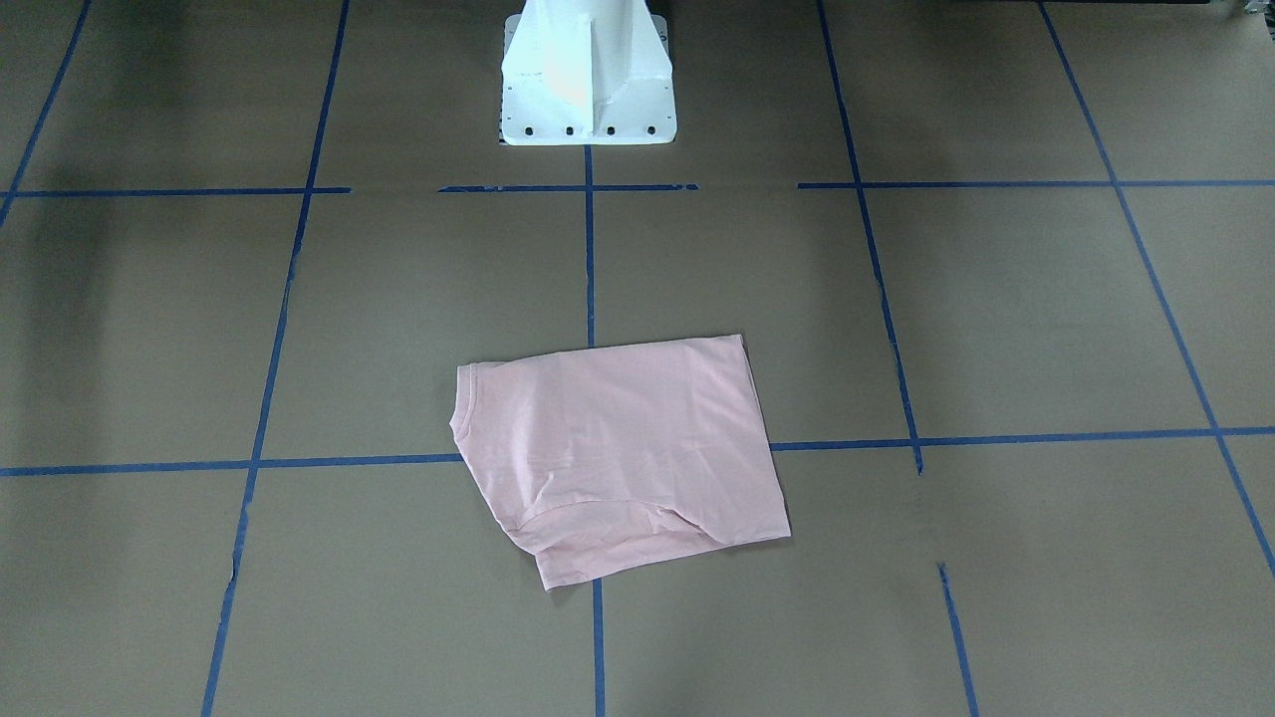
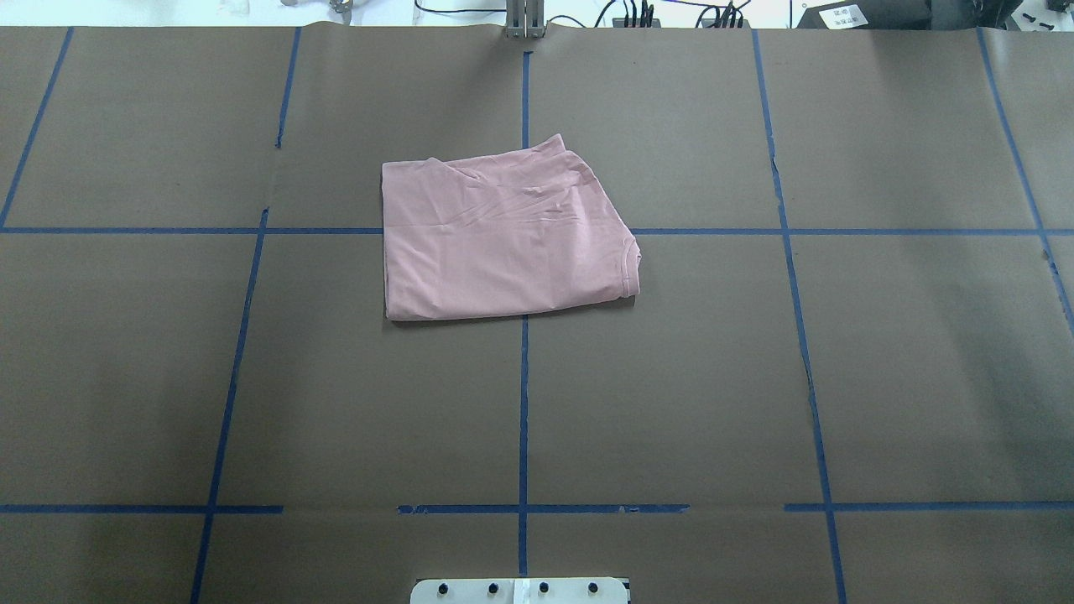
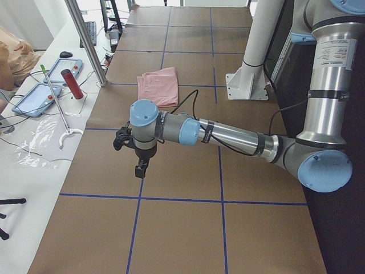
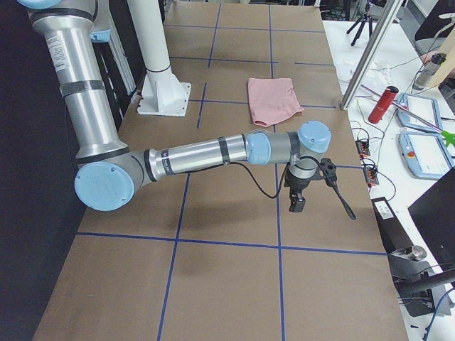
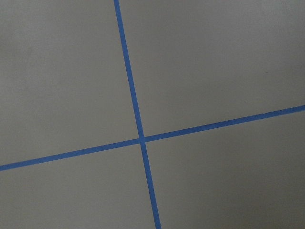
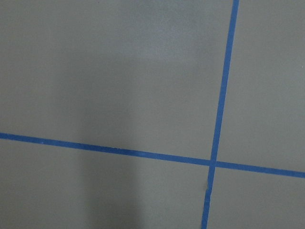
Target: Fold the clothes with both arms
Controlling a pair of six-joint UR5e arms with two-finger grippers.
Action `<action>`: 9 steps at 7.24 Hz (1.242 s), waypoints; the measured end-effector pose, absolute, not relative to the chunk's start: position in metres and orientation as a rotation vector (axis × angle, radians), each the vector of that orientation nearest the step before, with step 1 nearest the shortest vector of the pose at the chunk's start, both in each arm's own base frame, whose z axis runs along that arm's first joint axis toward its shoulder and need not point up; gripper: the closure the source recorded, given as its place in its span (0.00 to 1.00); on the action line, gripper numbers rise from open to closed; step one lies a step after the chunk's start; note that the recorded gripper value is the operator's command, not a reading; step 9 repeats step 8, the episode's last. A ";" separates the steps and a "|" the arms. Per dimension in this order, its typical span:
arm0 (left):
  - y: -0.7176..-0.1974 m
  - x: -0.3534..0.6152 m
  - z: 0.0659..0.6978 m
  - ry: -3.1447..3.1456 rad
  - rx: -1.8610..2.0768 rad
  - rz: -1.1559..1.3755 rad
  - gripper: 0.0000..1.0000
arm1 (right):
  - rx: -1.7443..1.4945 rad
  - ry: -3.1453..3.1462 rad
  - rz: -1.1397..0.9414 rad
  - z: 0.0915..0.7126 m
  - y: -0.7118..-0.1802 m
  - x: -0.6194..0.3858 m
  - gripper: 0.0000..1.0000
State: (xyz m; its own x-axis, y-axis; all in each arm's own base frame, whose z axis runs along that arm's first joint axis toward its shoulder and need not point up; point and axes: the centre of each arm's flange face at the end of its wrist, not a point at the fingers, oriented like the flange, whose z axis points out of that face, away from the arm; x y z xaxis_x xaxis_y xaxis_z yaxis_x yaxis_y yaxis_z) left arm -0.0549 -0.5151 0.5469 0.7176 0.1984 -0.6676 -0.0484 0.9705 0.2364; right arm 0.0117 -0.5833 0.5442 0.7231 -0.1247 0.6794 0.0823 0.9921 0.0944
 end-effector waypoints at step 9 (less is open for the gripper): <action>-0.517 -0.053 0.535 0.765 0.202 0.139 0.00 | 0.055 -0.752 -0.128 0.549 -0.564 0.005 0.00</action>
